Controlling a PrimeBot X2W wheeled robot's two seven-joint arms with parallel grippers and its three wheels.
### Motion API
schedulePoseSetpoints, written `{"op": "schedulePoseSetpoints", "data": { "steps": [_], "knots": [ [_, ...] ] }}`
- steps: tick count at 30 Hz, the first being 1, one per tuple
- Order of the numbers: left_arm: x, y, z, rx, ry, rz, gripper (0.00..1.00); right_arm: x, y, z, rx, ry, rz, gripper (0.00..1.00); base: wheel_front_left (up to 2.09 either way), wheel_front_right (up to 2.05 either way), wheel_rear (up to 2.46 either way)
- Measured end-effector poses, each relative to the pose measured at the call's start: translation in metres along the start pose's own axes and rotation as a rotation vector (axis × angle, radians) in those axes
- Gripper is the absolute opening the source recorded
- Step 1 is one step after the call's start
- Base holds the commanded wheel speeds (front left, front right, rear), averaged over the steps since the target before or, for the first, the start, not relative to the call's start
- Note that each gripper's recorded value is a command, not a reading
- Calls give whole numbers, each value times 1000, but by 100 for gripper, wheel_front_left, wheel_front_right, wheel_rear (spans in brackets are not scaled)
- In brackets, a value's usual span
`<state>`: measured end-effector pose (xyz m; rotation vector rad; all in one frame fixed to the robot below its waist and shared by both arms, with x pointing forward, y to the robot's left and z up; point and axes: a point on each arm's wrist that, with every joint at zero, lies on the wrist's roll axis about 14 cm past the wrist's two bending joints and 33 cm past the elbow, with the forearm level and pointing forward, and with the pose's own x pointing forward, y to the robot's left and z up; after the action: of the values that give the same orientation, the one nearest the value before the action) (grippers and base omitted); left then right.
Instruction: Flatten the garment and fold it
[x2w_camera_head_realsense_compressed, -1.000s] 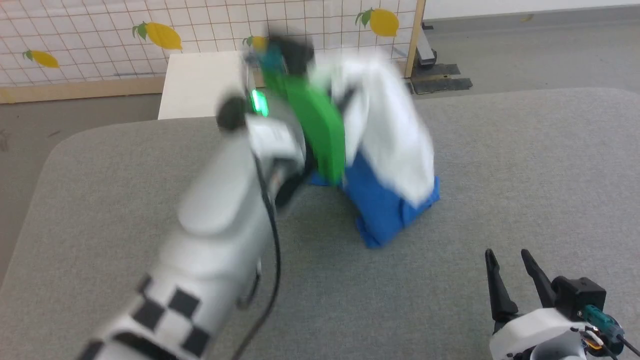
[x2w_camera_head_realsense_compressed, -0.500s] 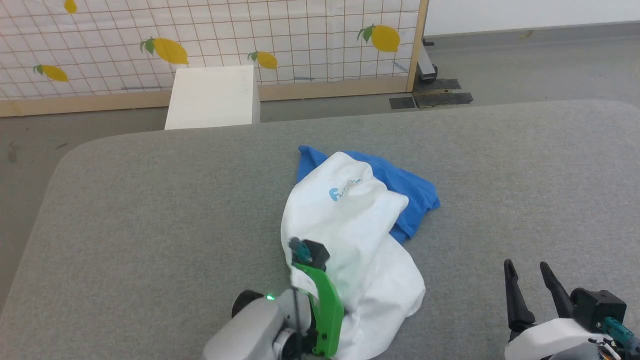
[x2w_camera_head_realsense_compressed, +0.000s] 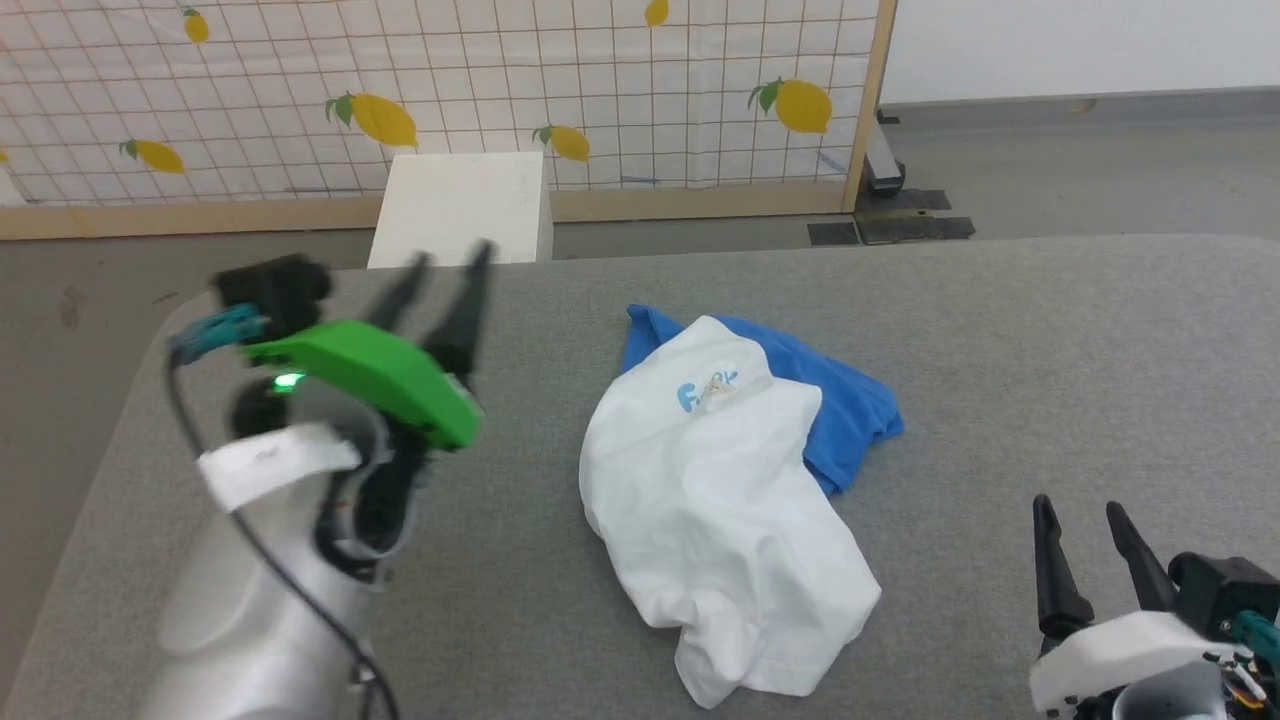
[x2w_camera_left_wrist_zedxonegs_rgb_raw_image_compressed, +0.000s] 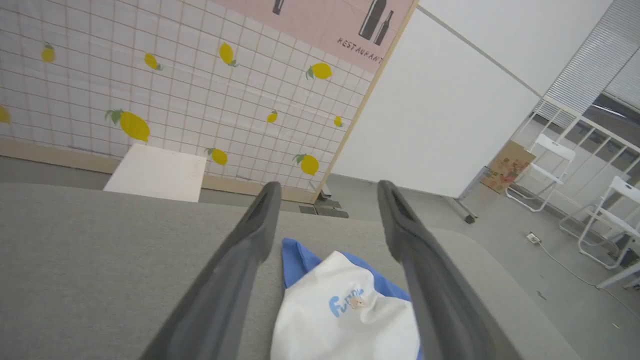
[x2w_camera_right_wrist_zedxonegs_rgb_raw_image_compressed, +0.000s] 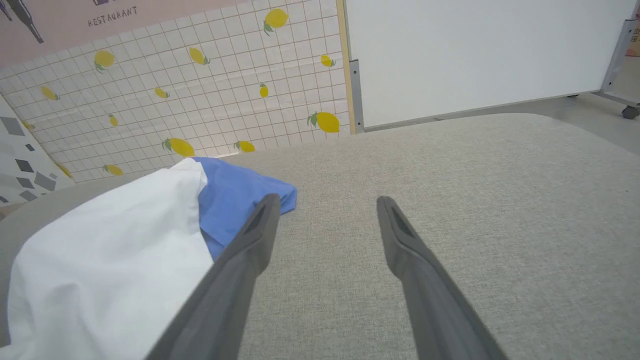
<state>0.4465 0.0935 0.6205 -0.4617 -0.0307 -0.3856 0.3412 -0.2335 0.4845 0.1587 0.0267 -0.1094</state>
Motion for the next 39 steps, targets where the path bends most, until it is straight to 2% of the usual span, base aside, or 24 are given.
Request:
{"op": "schedulePoseSetpoints", "data": {
  "steps": [2,5,8,13,19,23,29,33,37,38,39],
  "knots": [
    [-8,23,14,111,-81,61,100,5,3,2,0,4,8,100,0,0,0],
    [-23,49,10,248,-124,128,100,14,8,4,0,13,21,100,0,0,0],
    [-36,66,-5,320,-124,162,100,29,13,5,-2,49,33,100,0,0,0],
    [-45,82,-31,334,-78,197,100,67,24,9,-21,156,52,100,0,0,0],
    [-41,98,-46,322,-56,226,100,127,47,13,-139,319,81,100,0,0,0],
    [-38,111,-59,301,-35,256,100,149,51,-19,-246,530,72,100,0,0,0],
    [-41,134,-71,289,-9,314,100,152,52,-82,-352,798,66,100,0,0,0],
    [-45,146,-72,281,-12,354,100,148,55,-114,-372,897,80,100,0,0,0],
    [-50,154,-73,285,-6,380,100,155,64,-122,-371,891,109,100,0,0,0],
    [-50,154,-74,288,-4,379,100,157,67,-121,-369,877,120,24,0,0,0],
    [-50,153,-74,294,-3,376,100,159,71,-119,-359,853,131,0,0,0,0]
  ]
}}
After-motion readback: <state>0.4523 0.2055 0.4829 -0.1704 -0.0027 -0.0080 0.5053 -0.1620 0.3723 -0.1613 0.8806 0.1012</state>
